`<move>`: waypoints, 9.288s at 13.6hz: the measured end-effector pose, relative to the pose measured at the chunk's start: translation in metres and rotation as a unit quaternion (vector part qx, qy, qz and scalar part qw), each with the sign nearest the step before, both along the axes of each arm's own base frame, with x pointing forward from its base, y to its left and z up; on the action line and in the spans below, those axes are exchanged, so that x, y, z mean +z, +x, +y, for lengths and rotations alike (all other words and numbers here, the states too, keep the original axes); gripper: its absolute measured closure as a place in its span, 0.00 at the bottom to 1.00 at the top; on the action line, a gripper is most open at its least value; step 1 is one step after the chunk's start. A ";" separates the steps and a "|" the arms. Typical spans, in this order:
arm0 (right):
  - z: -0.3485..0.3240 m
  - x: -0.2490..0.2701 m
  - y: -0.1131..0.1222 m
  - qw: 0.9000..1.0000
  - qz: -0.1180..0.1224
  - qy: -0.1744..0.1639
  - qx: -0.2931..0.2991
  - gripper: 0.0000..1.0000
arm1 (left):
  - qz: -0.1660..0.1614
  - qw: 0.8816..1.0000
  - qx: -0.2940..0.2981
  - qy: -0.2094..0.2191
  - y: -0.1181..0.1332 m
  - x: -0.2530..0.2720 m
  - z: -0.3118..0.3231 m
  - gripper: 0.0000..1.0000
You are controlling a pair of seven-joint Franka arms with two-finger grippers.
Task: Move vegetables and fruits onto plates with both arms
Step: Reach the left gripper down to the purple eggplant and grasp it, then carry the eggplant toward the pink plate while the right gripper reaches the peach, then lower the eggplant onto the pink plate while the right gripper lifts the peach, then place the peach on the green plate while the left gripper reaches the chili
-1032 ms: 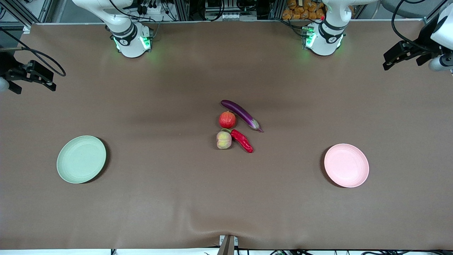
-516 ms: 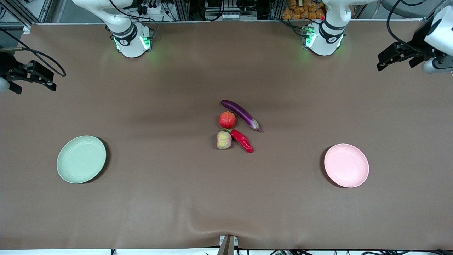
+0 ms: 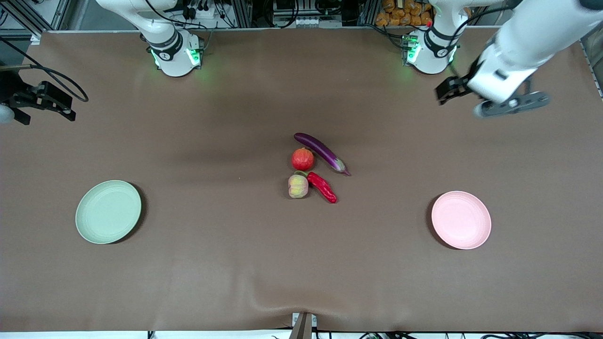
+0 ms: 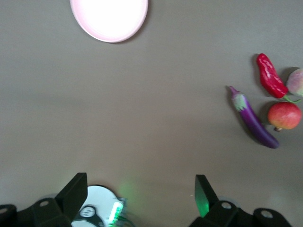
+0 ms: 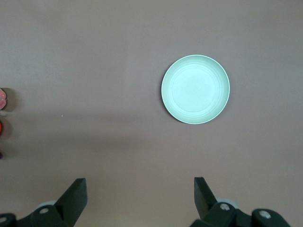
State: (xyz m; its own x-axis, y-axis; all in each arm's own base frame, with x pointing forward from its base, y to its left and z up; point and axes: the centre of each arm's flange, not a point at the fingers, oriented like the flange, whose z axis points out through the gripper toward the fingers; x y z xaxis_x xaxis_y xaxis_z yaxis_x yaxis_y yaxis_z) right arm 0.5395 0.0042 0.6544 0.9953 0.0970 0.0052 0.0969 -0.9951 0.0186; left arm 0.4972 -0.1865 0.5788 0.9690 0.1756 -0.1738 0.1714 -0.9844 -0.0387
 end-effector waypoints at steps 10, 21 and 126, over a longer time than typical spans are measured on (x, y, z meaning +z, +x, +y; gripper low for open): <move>-0.001 -0.001 -0.001 1.000 0.003 0.000 -0.001 0.00 | 0.000 0.993 0.115 -0.012 0.007 -0.117 -0.105 0.00; -0.001 -0.001 -0.001 1.000 0.004 0.000 -0.001 0.00 | -0.040 0.961 0.272 0.004 -0.012 -0.238 -0.208 0.00; -0.130 -0.370 0.124 0.989 0.133 0.016 0.069 0.29 | -0.108 0.994 -0.007 0.021 0.184 -0.295 0.092 0.00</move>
